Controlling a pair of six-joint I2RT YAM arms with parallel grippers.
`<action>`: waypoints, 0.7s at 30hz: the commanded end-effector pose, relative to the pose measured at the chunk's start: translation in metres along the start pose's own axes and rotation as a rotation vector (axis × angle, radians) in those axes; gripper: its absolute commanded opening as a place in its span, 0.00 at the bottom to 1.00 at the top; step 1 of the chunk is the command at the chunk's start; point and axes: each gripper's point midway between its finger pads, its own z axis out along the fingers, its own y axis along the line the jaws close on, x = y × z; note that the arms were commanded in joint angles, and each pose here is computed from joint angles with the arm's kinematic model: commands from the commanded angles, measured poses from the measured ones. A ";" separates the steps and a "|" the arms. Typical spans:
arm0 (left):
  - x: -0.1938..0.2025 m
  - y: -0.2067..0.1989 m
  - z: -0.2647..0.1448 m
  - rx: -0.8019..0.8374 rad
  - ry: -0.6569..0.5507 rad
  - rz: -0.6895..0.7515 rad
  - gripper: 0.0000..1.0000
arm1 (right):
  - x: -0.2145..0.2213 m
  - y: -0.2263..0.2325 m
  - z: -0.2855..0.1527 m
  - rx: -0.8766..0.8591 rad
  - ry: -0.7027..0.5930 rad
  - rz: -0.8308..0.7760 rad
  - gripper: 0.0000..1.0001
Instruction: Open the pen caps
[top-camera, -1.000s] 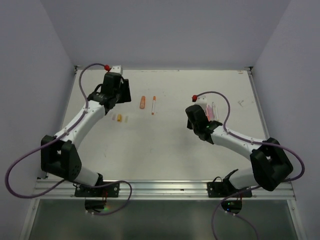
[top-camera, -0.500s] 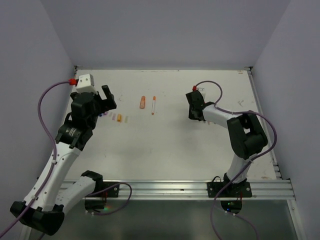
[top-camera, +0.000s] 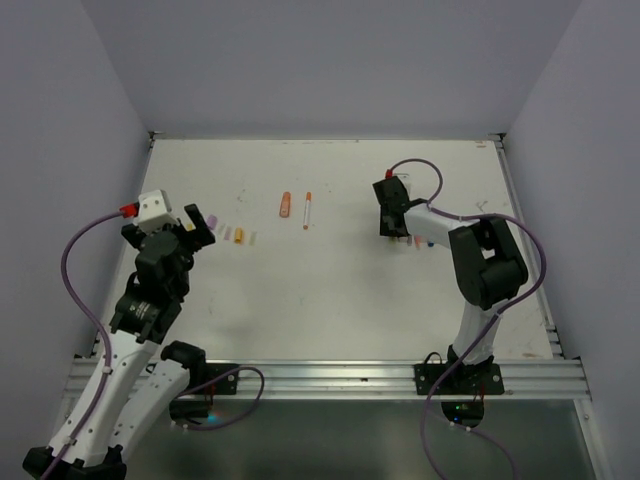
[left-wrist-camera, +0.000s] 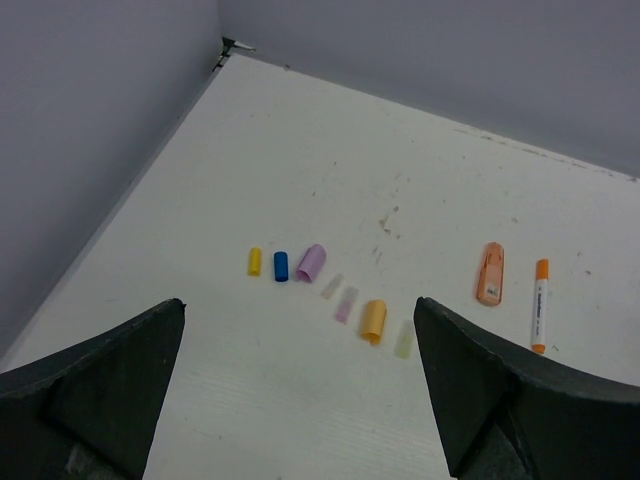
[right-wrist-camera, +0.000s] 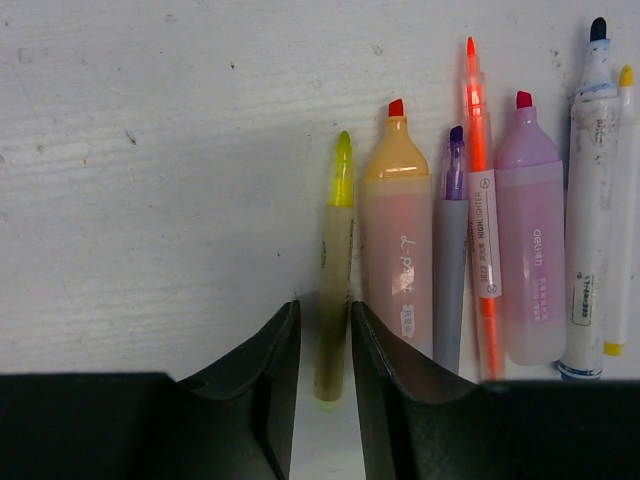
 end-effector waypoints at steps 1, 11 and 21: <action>-0.015 0.001 0.006 -0.027 -0.065 -0.014 1.00 | -0.011 -0.001 -0.005 0.000 -0.018 -0.001 0.31; -0.004 -0.007 0.011 0.003 -0.022 0.007 1.00 | -0.051 0.012 -0.056 -0.098 -0.155 0.044 0.41; 0.003 -0.014 0.015 0.027 0.011 0.022 1.00 | -0.078 0.085 -0.112 -0.317 -0.270 0.012 0.63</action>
